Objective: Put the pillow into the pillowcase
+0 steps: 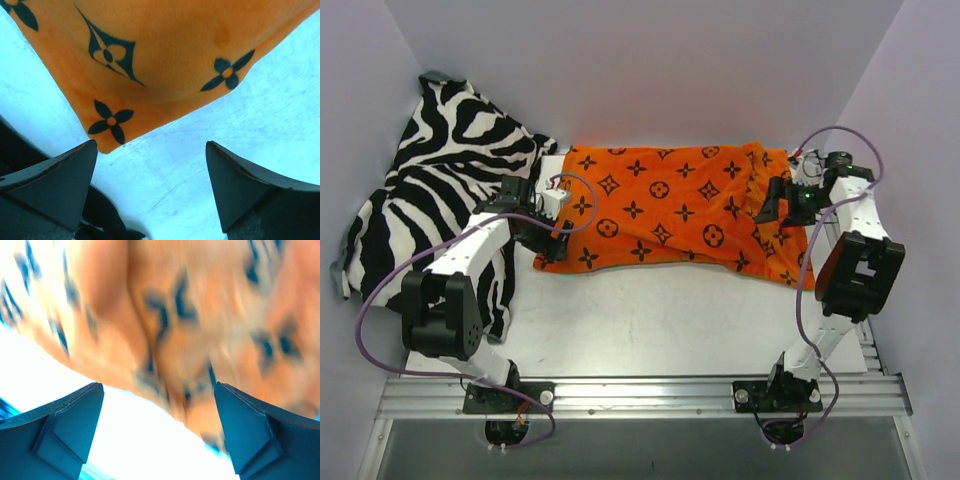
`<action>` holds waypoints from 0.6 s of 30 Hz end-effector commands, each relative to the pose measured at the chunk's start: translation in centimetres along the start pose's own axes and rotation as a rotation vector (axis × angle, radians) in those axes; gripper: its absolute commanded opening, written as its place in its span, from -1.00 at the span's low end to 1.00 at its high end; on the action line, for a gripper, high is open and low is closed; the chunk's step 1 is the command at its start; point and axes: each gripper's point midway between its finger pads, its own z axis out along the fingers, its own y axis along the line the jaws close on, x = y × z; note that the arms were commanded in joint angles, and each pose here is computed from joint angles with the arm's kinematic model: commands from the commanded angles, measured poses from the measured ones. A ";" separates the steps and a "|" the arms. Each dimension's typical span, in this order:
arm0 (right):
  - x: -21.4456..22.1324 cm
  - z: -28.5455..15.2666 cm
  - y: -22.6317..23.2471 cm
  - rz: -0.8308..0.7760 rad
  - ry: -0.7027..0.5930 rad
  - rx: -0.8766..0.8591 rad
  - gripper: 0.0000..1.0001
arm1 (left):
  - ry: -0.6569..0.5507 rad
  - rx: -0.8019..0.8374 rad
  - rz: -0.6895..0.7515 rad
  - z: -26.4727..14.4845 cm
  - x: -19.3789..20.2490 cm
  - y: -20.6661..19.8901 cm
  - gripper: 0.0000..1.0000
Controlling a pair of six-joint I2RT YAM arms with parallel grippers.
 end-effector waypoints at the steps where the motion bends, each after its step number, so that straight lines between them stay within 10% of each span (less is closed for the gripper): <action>1: 5.2 -6.1 -1.0 -0.129 0.081 0.101 1.00 | 0.027 0.022 0.121 -0.4 1.1 0.2 0.95; 18: 15.0 -0.8 -8.5 -0.540 0.370 0.245 0.98 | 0.189 0.155 0.167 4.0 4.4 3.3 0.95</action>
